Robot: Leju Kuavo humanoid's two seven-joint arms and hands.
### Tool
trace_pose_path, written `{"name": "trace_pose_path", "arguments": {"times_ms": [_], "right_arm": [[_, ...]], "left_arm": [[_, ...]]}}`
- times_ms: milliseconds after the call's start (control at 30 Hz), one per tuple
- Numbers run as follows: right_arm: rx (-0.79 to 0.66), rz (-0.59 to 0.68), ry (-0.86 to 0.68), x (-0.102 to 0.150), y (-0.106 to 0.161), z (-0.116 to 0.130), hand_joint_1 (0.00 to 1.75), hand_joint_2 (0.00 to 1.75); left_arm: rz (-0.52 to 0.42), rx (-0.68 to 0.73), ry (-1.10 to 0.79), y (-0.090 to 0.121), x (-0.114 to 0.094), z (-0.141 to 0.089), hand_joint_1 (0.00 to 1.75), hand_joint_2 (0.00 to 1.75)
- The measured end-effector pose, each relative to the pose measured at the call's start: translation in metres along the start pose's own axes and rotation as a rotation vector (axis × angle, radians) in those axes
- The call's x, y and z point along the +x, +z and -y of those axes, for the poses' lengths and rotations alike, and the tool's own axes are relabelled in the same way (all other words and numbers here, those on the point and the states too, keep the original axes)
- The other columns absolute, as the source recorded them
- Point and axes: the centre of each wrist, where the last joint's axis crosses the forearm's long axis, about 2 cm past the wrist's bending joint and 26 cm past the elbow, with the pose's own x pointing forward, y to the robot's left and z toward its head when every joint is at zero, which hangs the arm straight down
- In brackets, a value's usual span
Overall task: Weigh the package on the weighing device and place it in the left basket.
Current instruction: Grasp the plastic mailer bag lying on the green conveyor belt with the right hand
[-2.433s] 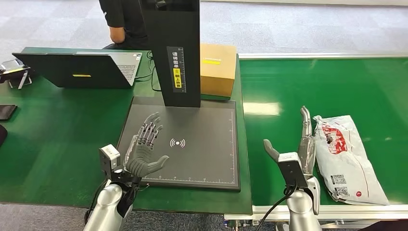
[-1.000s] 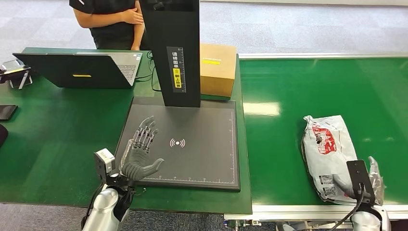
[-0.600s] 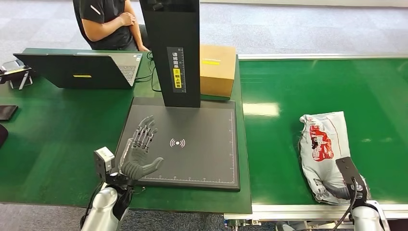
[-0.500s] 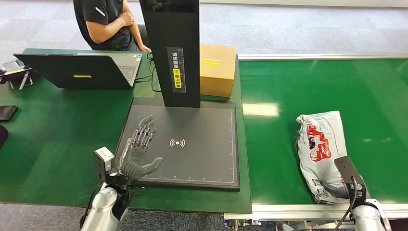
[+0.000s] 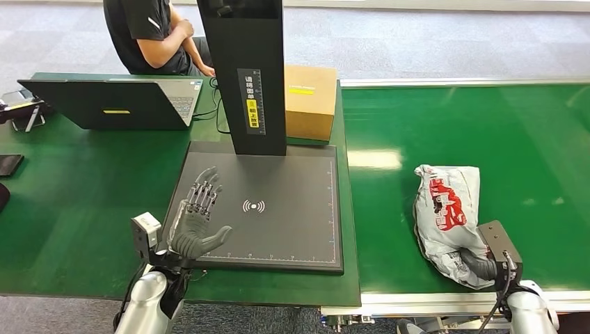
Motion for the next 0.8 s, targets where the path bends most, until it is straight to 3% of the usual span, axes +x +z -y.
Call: {"name": "trace_pose_path", "arguments": {"times_ms": [200, 400, 800], "right_arm": [[0.01, 0.027, 0.019, 0.008, -0.001, -0.004, 1.75, 1.75], [-0.126, 0.084, 0.103, 0.017, 0.002, -0.015, 1.75, 1.75], [-0.438, 0.604, 0.078, 0.069, 0.034, -0.032, 1.75, 1.75]], "left_arm": [[0.0, 0.006, -0.002, 0.0, 0.0, -0.001, 0.0, 1.75], [-0.003, 0.013, -0.006, 0.004, 0.002, 0.0, 0.0, 1.75], [0.01, 0.007, -0.014, 0.003, 0.005, 0.002, 0.0, 1.75]]}}
